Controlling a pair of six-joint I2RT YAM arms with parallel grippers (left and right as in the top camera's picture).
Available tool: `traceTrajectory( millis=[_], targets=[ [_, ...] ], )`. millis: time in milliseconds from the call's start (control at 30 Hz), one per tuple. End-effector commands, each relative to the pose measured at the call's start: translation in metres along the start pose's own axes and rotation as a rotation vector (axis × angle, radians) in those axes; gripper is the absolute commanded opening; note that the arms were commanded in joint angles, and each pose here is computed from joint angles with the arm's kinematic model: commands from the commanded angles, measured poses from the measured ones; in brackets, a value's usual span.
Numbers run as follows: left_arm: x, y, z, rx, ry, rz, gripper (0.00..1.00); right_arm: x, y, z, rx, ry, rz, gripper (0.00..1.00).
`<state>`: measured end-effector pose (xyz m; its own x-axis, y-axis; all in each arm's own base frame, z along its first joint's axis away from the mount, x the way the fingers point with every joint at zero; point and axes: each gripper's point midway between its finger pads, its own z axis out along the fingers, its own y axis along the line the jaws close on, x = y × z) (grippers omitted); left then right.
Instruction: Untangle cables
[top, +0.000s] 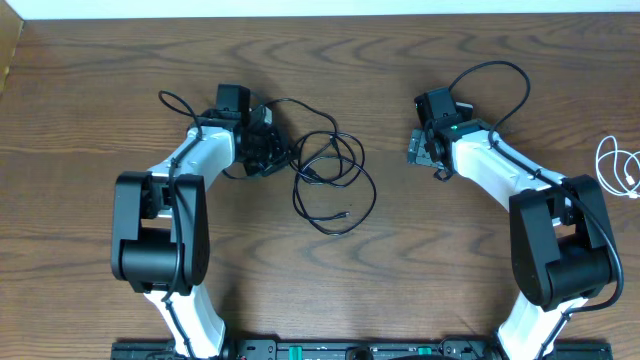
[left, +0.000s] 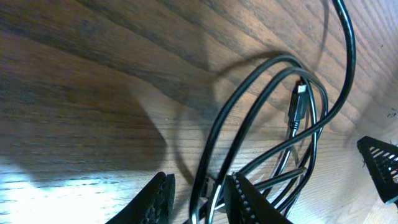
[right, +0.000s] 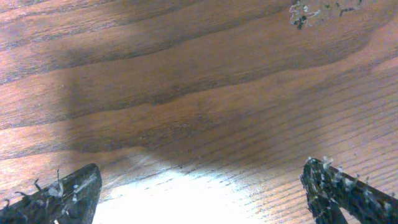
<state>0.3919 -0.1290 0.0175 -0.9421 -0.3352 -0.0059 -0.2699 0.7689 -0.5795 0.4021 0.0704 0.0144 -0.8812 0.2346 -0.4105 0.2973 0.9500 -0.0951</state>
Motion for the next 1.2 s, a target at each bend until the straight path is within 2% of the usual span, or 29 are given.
traceTrajectory(
  millis=[0,167,233,433,600,967,1167],
  targets=[
    [0.011,-0.005,0.009,0.007,0.036,-0.004,0.28,-0.003,0.003,-0.001,0.011,-0.014,-0.018,0.99],
    [0.014,-0.01,0.012,0.01,0.04,0.01,0.11,-0.003,0.003,-0.001,0.011,-0.014,-0.018,0.99],
    [0.012,-0.008,0.011,0.01,0.036,0.004,0.08,-0.003,0.003,-0.001,0.011,-0.014,-0.018,0.99],
    [0.005,-0.004,0.003,0.025,0.025,-0.014,0.07,-0.003,0.003,-0.001,0.011,-0.014,-0.018,0.99],
    [0.003,-0.023,-0.009,0.164,0.038,0.098,0.08,-0.003,0.003,-0.001,0.011,-0.014,-0.018,0.99],
    [-0.004,-0.041,-0.043,0.338,0.004,0.252,0.08,-0.003,0.003,-0.001,0.011,-0.014,-0.018,0.99],
    [0.007,-0.074,-0.077,0.629,0.017,0.429,0.08,-0.003,0.003,-0.001,0.011,-0.014,-0.018,0.99]
  ],
)
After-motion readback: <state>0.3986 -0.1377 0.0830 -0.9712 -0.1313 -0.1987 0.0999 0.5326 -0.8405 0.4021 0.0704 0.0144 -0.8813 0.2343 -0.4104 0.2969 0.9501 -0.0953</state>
